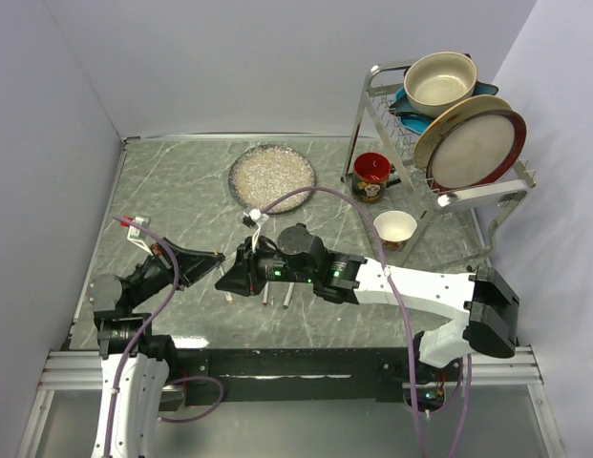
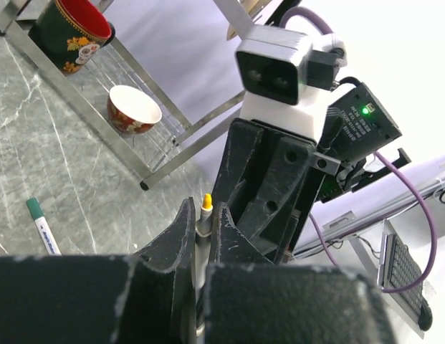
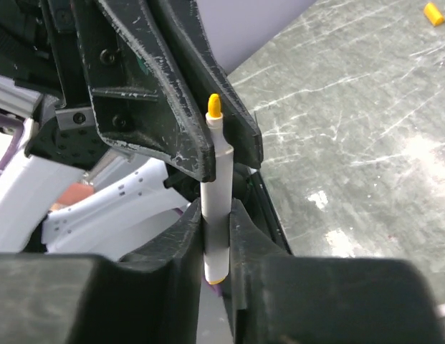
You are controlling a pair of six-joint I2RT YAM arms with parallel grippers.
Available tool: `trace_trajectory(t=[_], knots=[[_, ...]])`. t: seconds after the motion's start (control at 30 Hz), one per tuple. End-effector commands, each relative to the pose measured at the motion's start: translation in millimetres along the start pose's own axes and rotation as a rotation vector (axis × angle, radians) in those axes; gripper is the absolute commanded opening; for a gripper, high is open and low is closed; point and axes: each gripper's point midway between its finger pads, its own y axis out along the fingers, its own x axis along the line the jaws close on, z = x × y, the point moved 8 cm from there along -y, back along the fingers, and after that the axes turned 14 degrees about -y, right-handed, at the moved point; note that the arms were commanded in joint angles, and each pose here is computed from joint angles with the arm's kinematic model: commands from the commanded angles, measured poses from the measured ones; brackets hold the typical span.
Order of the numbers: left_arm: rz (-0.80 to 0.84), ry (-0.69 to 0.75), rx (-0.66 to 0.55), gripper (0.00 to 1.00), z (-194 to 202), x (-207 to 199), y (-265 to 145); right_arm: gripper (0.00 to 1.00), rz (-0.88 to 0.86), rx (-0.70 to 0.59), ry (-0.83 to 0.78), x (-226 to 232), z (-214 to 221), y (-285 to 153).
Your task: Insert the pens into the pen caps
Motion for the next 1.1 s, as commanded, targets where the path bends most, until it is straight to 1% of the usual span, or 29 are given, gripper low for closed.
trace_trajectory(t=[0.0, 0.03, 0.07, 0.1, 0.13, 0.17, 0.2, 0.23, 0.27, 0.33, 0.37, 0.4, 0.43, 0.47, 0.53, 0.57, 0.63, 0.67, 0.7, 0.73, 0.77, 0.8, 0.83, 0.9, 0.93, 1.0, 1.07], knots=[[0.056, 0.007, 0.002, 0.01, 0.7, -7.9, -0.2, 0.0, -0.073, -0.103, -0.012, 13.2, -29.6, 4.2], [0.054, 0.006, -0.006, 0.02, 0.0, -7.7, 0.0, 0.0, -0.072, -0.107, -0.001, 12.6, -29.0, 4.4], [0.028, -0.029, -0.013, 0.06, -0.1, -4.1, 0.2, 0.0, -0.065, -0.121, 0.004, 11.5, -31.2, 2.2], [0.014, -0.009, -0.03, 0.16, -2.7, -5.9, 0.8, 0.0, -0.06, -0.131, 0.009, 10.6, -31.4, 1.3], [-0.018, -0.024, -0.074, 0.43, -6.8, -3.6, 2.2, 0.0, -0.046, -0.128, 0.026, 7.7, -28.3, -0.5], [-0.069, -0.069, -0.091, 0.57, -8.0, 2.1, 2.2, 0.0, -0.026, -0.138, 0.032, 4.1, -30.9, -4.3], [-0.087, -0.058, -0.108, 0.69, -11.0, -2.0, 2.8, 0.0, 0.003, -0.127, 0.043, -0.4, -28.8, -5.7], [-0.124, -0.078, -0.168, 0.84, -17.1, -0.5, 4.0, 0.0, 0.017, -0.118, 0.05, -3.9, -25.6, -7.5], [-0.162, -0.112, -0.197, 0.87, -21.8, 1.9, 5.4, 0.0, 0.023, -0.121, 0.055, -6.3, -26.2, -11.1], [-0.255, -0.16, -0.289, 0.91, -32.1, 1.0, 5.5, 0.0, 0.046, -0.101, 0.07, -12.0, -19.7, -15.2], [-0.312, -0.189, -0.326, 0.91, -39.0, 6.6, 6.8, 0.0, 0.051, -0.106, 0.07, -11.8, -20.7, -19.5], [-0.367, -0.211, -0.356, 0.91, -42.9, 3.6, 5.7, 0.0, 0.071, -0.094, 0.072, -15.3, -14.8, -21.3], [-0.44, -0.244, -0.42, 0.92, -51.7, 12.5, 5.9, 0.0, 0.072, -0.101, 0.074, -13.6, -15.9, -25.9], [-0.467, -0.251, -0.446, 0.92, -56.7, 10.9, 6.1, 0.0, 0.079, -0.098, 0.076, -14.8, -14.0, -27.8], [-0.564, -0.302, -0.479, 0.91, -62.6, 27.0, 6.0, 0.0, 0.097, -0.099, 0.075, -16.3, -10.4, -34.1], [-0.611, -0.31, -0.533, 0.91, -68.5, 34.2, 4.5, 0.0, 0.103, -0.097, 0.075, -16.7, -8.5, -36.2], [-0.762, -0.394, -0.616, 0.88, -73.8, 58.5, -1.0, 0.0, 0.118, -0.102, 0.064, -17.0, -6.5, -43.4], [-0.846, -0.42, -0.728, 0.86, -81.8, 69.3, -7.4, 0.0, 0.124, -0.101, 0.06, -16.9, -5.8, -46.4], [-0.901, -0.445, -0.771, 0.82, -84.2, 77.5, -10.4, 0.0, 0.135, -0.097, 0.056, -19.0, -1.7, -49.1], [-1.003, -0.502, -0.796, 0.8, -84.3, 94.6, -14.1, 0.0, 0.135, -0.114, 0.051, -16.5, -3.9, -55.3], [-1.054, -0.518, -0.872, 0.78, -91.1, 101.1, -17.9, 0.0, 0.14, -0.106, 0.05, -18.1, 2.5, -58.1], [-1.092, -0.532, -0.9, 0.77, -94.8, 107.3, -19.0, 0.0, 0.136, -0.111, 0.047, -16.7, 3.0, -61.5], [-1.188, -0.574, -0.913, 0.76, -95.3, 122.7, -21.8, 0.0, 0.136, -0.127, 0.044, -14.4, 0.7, -67.4], [-1.246, -0.607, -0.998, 0.73, -109.8, 129.8, -24.2, 0.0, 0.141, -0.122, 0.036, -15.1, 6.6, -73.5], [-1.31, -0.624, -0.999, 0.73, -114.4, 144.1, -23.8, 0.0, 0.138, -0.141, 0.029, -12.3, 3.7, -80.3], [-1.358, -0.649, -1.062, 0.71, -128.1, 150.7, -24.5, 0.0, 0.144, -0.143, 0.021, -12.2, 7.4, -86.5], [-1.425, -0.692, -1.063, 0.7, -138.1, 167.8, -22.2, 0.0, 0.146, -0.161, 0.01, -9.1, 5.6, -95.9]])
